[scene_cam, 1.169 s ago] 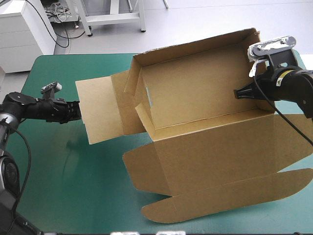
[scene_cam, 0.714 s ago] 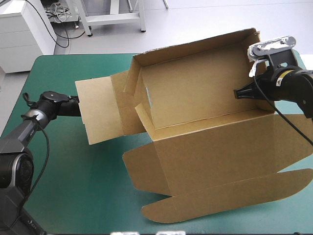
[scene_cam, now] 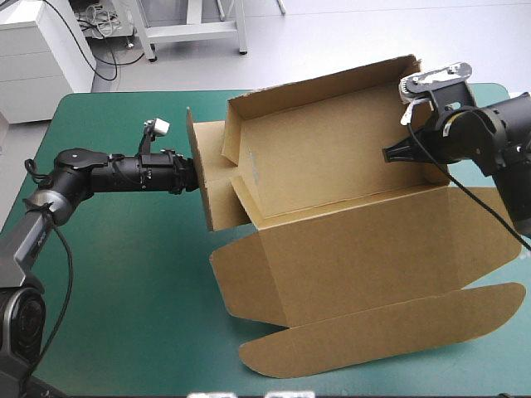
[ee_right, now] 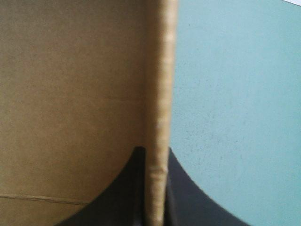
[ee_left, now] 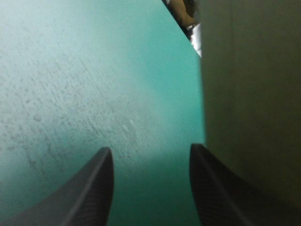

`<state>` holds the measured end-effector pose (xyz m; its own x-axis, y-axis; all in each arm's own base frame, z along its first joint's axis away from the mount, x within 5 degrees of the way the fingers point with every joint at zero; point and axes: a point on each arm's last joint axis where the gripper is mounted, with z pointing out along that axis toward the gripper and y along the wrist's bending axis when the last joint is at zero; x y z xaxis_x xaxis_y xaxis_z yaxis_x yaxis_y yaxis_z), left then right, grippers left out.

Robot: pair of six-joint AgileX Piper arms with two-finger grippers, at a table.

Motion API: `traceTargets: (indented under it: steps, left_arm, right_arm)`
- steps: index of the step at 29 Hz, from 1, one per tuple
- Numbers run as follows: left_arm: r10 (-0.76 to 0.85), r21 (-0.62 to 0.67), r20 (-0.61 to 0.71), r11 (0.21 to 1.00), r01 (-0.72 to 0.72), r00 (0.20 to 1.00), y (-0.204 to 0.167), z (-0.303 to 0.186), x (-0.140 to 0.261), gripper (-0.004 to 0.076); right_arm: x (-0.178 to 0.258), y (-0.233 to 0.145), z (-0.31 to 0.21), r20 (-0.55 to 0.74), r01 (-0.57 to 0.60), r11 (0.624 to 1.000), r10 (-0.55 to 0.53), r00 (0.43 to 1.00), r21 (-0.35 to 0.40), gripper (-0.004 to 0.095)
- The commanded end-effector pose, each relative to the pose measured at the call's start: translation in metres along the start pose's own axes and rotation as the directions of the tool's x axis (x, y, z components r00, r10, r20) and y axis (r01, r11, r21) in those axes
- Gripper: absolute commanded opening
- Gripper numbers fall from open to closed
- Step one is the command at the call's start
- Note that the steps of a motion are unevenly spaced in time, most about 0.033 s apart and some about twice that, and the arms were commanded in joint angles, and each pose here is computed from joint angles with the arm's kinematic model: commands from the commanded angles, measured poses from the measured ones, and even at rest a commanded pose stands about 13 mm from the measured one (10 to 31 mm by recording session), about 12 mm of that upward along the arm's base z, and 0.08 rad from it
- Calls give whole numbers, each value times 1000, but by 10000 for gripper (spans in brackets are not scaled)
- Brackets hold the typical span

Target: Fold the box

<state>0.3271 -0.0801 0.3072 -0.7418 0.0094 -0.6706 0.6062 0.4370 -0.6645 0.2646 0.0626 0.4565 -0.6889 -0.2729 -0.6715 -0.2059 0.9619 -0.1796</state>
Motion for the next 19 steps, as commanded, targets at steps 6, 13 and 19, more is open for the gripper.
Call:
traceTargets:
  steps: [6,13,19]
  left_arm:
    - [69,173,156,980,-96,985,-57,-21,-19,356]
    - [22,229,240,970,-78,971,-67,-26,-27,356]
    - [-3,252,266,965,-67,964,-72,-29,-30,359]
  right_arm:
    - [-14,-2,1,92,1,1000,-3,996,16,-22]
    - [-18,-2,3,129,8,1000,-10,992,20,-22]
    - [-21,-2,3,165,8,1000,-11,986,19,-22]
